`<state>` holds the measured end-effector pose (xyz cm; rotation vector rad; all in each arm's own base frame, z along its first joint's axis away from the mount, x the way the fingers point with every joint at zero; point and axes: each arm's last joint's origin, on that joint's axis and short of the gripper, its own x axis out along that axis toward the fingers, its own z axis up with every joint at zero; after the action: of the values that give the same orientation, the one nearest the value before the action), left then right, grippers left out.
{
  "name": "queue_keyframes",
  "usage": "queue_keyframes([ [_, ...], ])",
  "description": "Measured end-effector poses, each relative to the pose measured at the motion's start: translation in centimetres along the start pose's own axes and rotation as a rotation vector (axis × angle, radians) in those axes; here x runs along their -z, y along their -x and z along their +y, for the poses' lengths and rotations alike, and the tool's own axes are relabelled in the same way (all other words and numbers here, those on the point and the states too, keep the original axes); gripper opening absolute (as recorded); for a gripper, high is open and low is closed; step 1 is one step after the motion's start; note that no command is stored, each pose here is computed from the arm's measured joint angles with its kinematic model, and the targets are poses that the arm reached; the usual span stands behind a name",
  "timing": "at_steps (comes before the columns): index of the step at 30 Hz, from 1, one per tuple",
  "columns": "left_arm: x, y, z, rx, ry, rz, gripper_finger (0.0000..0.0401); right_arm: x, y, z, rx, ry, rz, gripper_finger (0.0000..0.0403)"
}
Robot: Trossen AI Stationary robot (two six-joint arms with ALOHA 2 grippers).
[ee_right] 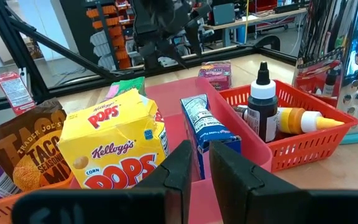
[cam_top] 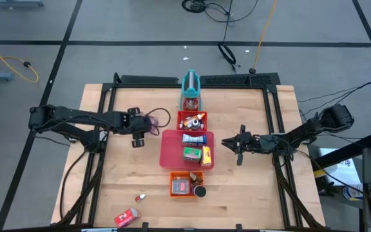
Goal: Pick & Place Kitchen Items
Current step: Put the violet cereal box into the pink bin
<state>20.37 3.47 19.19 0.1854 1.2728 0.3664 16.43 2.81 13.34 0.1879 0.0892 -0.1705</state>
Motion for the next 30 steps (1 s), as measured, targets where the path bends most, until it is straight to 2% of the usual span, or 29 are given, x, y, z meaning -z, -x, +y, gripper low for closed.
queue_keyframes([
  [8, 1.1, -1.6, -0.7, -0.036, -0.102, -0.019, 0.0184, 0.0, 0.0, 0.0, 0.0, 0.0, 0.0, 0.0047],
  [14, 1.8, -2.5, -0.9, -0.109, -0.145, -0.021, 0.0184, 0.0, 0.0, 0.0, 0.0, 0.0, 0.0, 0.0047],
  [30, 3.2, -4.3, -1.5, -0.17, -0.105, -0.067, 0.0176, 0.0, 0.0, 0.0, 0.0, 0.0, 0.0, 0.0047],
])
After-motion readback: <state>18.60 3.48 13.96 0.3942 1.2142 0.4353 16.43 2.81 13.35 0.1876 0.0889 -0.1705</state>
